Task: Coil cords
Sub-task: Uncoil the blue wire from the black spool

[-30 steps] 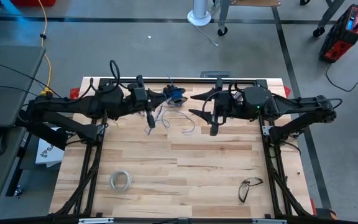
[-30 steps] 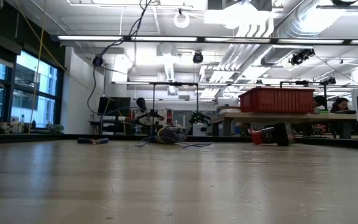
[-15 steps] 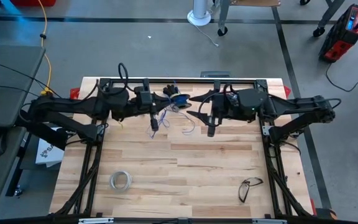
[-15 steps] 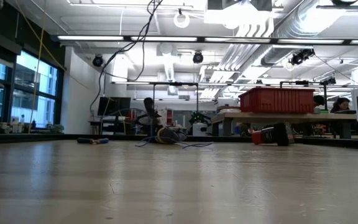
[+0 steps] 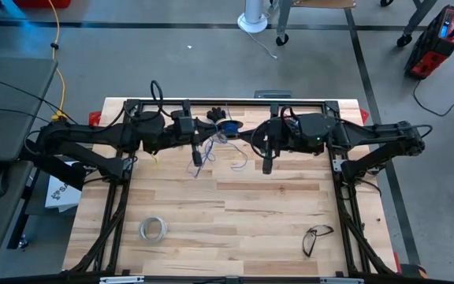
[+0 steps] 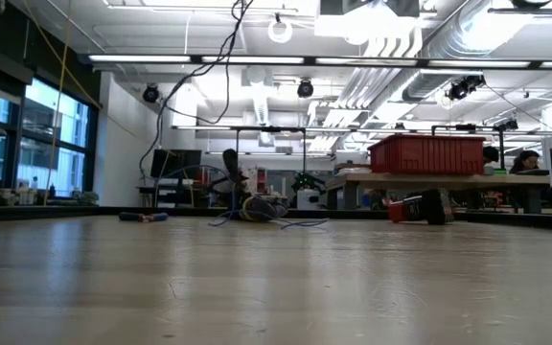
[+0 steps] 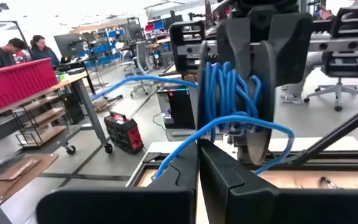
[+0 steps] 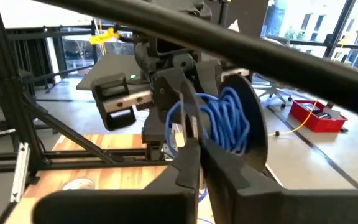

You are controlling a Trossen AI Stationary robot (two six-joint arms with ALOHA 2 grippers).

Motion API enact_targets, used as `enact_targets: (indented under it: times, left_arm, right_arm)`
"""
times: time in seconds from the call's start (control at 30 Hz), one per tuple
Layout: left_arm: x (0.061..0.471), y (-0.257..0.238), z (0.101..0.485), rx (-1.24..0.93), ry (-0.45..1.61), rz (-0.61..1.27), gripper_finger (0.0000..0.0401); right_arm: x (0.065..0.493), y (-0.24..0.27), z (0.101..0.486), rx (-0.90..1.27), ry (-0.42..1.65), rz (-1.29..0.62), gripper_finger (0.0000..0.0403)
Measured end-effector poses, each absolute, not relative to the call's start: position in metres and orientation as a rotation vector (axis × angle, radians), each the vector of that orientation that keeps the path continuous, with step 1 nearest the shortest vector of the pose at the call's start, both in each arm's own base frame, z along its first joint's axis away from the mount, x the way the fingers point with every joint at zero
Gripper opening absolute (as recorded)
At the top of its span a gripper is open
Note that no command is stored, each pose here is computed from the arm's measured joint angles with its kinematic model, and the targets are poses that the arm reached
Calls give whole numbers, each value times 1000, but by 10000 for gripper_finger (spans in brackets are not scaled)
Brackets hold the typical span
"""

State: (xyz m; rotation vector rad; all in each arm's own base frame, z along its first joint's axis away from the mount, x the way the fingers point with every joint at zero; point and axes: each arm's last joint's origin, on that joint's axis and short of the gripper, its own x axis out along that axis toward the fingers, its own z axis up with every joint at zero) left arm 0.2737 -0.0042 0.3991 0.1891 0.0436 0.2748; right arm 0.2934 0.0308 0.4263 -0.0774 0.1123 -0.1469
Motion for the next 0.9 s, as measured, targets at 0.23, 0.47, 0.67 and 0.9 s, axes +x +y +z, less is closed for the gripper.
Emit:
enact_targets:
  times: [0.23,0.47,0.67,0.9]
  left_arm:
    - [267,-2,399,190,82,346,32]
    - [247,-2,374,44,380,348,84]
    - [237,-16,313,-105,663,357,96]
    - [254,-32,297,-307,350,230,90]
  right_arm:
    - [289,32,431,-24,74,-246,2]
    - [271,28,447,-6,13,-276,1]
    - [256,27,463,27,-87,-240,1]
    - [246,32,470,92,-116,-12,0]
